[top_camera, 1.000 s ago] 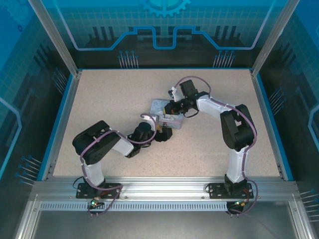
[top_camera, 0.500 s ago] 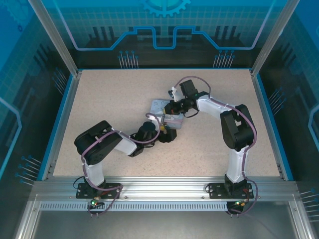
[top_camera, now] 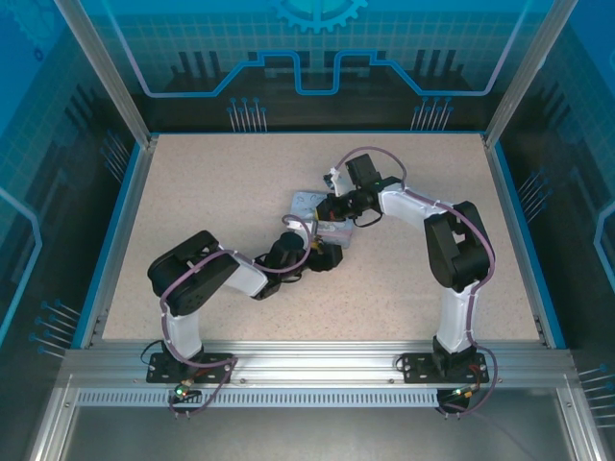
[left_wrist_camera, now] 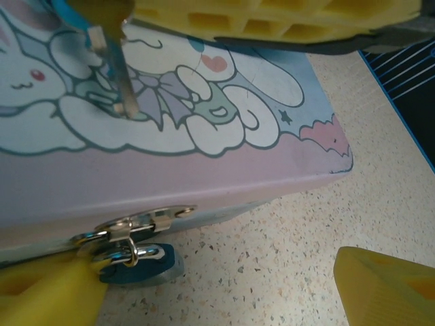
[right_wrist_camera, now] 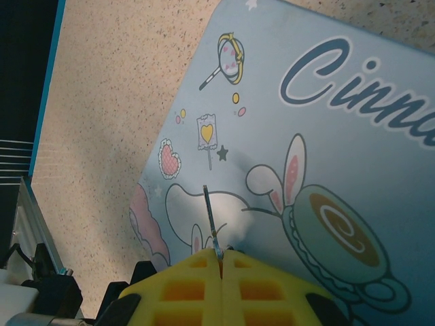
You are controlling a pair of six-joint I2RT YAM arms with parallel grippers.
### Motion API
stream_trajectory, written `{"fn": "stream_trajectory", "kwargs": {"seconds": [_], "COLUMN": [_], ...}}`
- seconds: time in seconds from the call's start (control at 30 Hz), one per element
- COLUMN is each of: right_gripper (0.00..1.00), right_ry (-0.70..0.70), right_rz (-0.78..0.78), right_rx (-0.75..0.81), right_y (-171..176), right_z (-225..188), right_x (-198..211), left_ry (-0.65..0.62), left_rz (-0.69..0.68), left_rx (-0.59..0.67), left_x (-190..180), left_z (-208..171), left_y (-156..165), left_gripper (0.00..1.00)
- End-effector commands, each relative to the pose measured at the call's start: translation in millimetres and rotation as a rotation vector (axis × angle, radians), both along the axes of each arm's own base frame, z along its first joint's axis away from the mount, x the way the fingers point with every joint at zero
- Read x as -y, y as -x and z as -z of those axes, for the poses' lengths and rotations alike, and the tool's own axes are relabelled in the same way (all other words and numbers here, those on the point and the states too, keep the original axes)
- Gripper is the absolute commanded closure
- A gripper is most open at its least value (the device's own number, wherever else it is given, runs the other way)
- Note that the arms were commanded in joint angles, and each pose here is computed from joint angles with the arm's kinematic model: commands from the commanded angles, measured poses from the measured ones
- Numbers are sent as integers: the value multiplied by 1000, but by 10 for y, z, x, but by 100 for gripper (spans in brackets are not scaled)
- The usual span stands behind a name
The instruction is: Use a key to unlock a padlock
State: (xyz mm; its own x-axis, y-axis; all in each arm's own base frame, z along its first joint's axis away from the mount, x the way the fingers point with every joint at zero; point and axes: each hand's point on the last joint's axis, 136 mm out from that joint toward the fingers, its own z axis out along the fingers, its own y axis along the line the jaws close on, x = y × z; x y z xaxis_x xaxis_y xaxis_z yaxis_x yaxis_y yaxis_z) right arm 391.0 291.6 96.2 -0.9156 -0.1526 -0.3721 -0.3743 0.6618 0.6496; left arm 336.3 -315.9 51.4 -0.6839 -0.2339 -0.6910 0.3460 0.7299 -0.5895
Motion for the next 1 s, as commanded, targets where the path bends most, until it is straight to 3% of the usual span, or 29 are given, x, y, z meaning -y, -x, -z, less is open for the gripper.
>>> {"fn": "stream_trajectory", "kwargs": {"seconds": [0.0,0.17,0.4,0.8,0.97], "right_gripper": [99,99,99,99,99], "right_ry": [28,25,21,21,18], "right_rz": [0,-2,-5,-5,-6], "right_rx": [-54,-54,-55,-57,-55], "right_y": [74,74,81,85,82], "right_z": [190,190,189,196,187], "right_x": [10,5,-6,-12,-15], "left_ry": [13,63,94,91,83], "left_rz": [-45,-31,-35,-53,-65], "left_rx": [-24,-2,6,-5,-17], "left_x": [15,75,98,118,100], "left_z": [-28,-95,-142,-105,-64], "left_y": [-52,-54,-49,-91,-94], "left_gripper": [13,21,45,61,80]}}
